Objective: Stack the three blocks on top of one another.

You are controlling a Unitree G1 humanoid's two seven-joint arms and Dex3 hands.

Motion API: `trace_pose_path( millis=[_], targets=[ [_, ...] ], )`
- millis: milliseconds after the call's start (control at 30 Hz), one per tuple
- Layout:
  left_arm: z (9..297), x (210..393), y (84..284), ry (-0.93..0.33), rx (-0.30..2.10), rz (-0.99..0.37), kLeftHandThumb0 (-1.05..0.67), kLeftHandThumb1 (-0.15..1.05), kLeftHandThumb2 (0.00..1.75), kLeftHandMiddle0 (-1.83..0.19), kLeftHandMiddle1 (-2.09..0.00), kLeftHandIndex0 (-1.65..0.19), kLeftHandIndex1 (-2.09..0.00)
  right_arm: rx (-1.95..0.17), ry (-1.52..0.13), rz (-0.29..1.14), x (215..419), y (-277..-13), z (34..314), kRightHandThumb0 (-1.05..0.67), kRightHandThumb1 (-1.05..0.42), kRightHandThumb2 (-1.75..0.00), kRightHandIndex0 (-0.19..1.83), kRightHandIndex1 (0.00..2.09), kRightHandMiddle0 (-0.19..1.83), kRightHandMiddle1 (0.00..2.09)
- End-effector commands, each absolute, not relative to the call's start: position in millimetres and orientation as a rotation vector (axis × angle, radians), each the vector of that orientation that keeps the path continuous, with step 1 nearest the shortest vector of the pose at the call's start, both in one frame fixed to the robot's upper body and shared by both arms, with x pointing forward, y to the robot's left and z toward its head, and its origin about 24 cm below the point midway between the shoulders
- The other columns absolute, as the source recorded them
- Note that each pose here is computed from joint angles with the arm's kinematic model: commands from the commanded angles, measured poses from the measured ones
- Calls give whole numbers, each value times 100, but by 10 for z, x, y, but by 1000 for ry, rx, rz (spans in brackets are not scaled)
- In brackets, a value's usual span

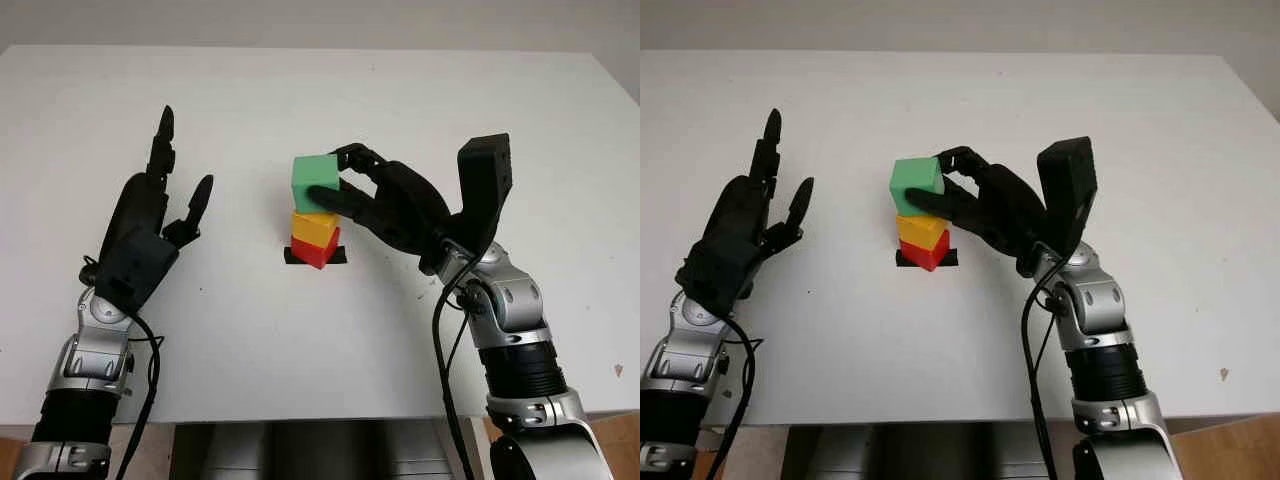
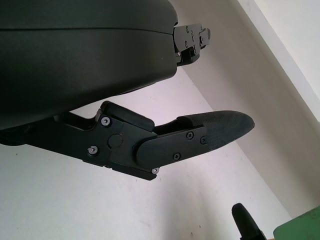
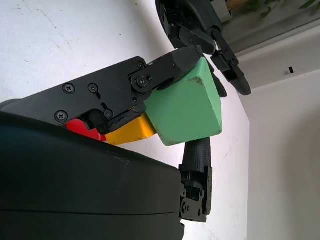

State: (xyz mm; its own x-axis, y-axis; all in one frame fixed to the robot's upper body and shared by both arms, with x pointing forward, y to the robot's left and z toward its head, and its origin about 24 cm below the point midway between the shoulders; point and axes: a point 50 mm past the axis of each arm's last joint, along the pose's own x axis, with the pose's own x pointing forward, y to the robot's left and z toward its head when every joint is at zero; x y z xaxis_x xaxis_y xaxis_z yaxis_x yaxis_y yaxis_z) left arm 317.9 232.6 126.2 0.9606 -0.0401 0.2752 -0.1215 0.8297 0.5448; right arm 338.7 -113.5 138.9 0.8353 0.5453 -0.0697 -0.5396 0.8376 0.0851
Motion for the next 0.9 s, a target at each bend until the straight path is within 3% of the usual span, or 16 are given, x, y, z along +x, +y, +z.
trace_pose_path(
  millis=[0,300,533,733,800,867],
  targets=[
    [1285,3164,2349,-290,607,46,-81,105,68,19,0,19,-4,63,91,563,3366,-1184,1385,-46,-103,-5,7,6,10,192],
    [1298,3162,2353,-290,600,43,-80,105,66,19,0,18,-3,24,106,565,3346,-1227,1378,-45,-105,-7,4,4,1,184],
    [1289,3163,2362,-292,597,43,-79,105,64,19,0,19,-4,26,133,560,3338,-1262,1395,-55,-105,-8,3,5,-10,166],
    [1284,3165,2352,-280,587,24,-80,105,65,19,0,19,-1,-5,105,599,3317,-1292,1417,-62,-105,-12,-2,3,-15,124],
    [1287,3165,2348,-282,586,24,-80,105,65,19,0,19,-2,-39,62,613,3294,-1298,1441,-66,-105,-11,-7,3,-18,89],
    [1288,3166,2348,-282,586,26,-80,105,65,19,0,19,-2,-63,29,628,3273,-1302,1459,-71,-105,-11,-17,1,-19,36]
  ],
)
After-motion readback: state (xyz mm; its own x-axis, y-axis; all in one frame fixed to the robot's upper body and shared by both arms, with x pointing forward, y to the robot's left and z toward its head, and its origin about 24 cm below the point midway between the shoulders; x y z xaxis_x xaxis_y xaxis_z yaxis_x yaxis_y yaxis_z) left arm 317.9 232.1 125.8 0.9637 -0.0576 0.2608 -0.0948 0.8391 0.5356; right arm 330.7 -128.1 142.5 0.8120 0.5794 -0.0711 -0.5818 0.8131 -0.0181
